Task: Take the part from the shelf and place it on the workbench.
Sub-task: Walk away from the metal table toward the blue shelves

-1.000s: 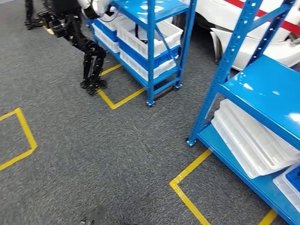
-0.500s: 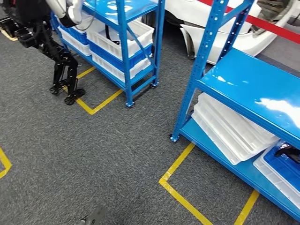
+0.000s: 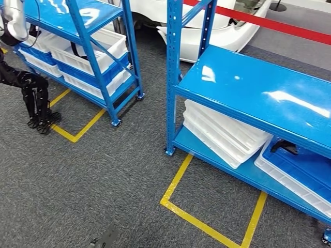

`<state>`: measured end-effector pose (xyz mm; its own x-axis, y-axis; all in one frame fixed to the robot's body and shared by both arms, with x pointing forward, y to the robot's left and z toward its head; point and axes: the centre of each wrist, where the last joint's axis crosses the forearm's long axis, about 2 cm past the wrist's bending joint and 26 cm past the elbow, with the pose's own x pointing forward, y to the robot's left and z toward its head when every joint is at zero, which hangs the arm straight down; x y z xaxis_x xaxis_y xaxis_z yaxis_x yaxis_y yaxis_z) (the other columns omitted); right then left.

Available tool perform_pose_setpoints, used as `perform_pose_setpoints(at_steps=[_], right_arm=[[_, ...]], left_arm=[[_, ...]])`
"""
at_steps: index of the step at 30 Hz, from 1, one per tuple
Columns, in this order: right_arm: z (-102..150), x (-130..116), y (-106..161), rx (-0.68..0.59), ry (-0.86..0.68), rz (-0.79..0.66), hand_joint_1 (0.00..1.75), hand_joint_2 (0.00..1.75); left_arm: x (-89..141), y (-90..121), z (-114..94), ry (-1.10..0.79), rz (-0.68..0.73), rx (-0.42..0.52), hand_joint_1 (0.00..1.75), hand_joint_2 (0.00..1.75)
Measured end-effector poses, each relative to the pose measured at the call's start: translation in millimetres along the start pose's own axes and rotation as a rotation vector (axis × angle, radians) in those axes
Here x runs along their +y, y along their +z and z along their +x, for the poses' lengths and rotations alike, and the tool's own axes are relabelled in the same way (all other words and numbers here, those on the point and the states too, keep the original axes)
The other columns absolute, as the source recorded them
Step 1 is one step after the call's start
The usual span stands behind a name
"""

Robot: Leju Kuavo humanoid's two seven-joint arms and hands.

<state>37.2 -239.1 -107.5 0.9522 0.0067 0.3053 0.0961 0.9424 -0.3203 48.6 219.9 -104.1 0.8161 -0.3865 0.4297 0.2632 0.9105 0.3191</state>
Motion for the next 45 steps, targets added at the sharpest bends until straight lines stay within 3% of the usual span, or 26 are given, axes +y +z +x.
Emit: perform_pose_setpoints(at_steps=[25,29,38,42,45], right_arm=[[8,3,-1,0.002,0.038,0.020,0.00,0.00],[9,4,0,0.029,0.044,0.036,0.00,0.00],[9,7,1,0.102,0.062,0.068,0.00,0.00],[9,8,1,0.106,0.079,0.076,0.00,1.75],[9,8,1,0.109,0.084,0.085,0.00,1.75]], left_arm=[[3,-2,3,0.022,0.012,-0.003,0.00,0.00],[2,-1,-2,0.019,0.010,0.008,0.00,1.75],[4,-2,0,0.004,0.002,-0.009,0.00,1.75],[4,-2,0,-0.006,-0.005,-0.026,0.00,1.75],[4,-2,1,-0.007,-0.009,-0.032,0.00,1.75]])
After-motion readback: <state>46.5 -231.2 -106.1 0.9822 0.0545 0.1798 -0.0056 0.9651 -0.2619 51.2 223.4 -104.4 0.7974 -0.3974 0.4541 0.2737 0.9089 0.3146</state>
